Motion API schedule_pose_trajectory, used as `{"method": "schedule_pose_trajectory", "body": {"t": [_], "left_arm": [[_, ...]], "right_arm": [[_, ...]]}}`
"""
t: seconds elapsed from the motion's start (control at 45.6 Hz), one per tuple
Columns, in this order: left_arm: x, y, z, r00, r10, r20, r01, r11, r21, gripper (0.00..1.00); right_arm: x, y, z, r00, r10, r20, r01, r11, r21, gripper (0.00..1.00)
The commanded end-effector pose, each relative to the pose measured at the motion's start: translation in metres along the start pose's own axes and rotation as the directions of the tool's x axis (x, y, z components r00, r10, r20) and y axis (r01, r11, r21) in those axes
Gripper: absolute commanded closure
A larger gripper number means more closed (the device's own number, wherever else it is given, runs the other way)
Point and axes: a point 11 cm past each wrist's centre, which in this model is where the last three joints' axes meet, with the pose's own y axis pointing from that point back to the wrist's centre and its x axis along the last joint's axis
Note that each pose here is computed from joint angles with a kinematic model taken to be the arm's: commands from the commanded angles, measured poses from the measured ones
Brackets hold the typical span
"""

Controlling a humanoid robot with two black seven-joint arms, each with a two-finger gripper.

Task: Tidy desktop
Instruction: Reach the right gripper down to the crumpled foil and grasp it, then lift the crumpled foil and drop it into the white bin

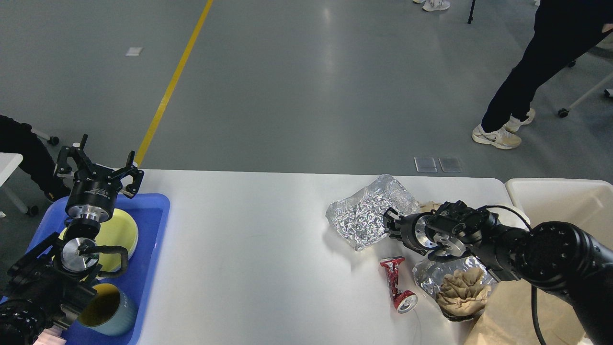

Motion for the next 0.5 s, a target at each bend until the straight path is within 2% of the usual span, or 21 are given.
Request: {"method": "schedule_pose_trajectory", "body": {"t": [0.0, 0.131, 0.263, 0.482], "left_arm": [[0.000, 0.000, 0.000, 1.000, 0.000, 0.000, 0.000, 1.000, 0.000, 0.03], [0.000, 0.000, 0.000, 1.000, 0.000, 0.000, 0.000, 1.000, 0.000, 0.03], [0.000, 0.000, 0.000, 1.000, 0.000, 0.000, 0.000, 1.000, 0.000, 0.03], [0.000, 0.000, 0.000, 1.000, 0.000, 0.000, 0.000, 1.000, 0.000, 0.03]], "right_arm": [[-0.001, 0.000, -0.003, 1.000, -0.004, 0.001, 0.004, 1.000, 0.006, 1.00], [-0.004, 0.005, -0.024, 0.999, -0.040, 0.035, 0.038, 0.998, 0.054, 1.00], [0.024, 0.032, -0.030, 0.998, -0.040, 0.047, 0.037, 0.997, 0.063, 1.00], [0.092, 0.114, -0.068, 0.998, -0.011, 0.059, 0.002, 0.988, 0.157, 1.00]]}}
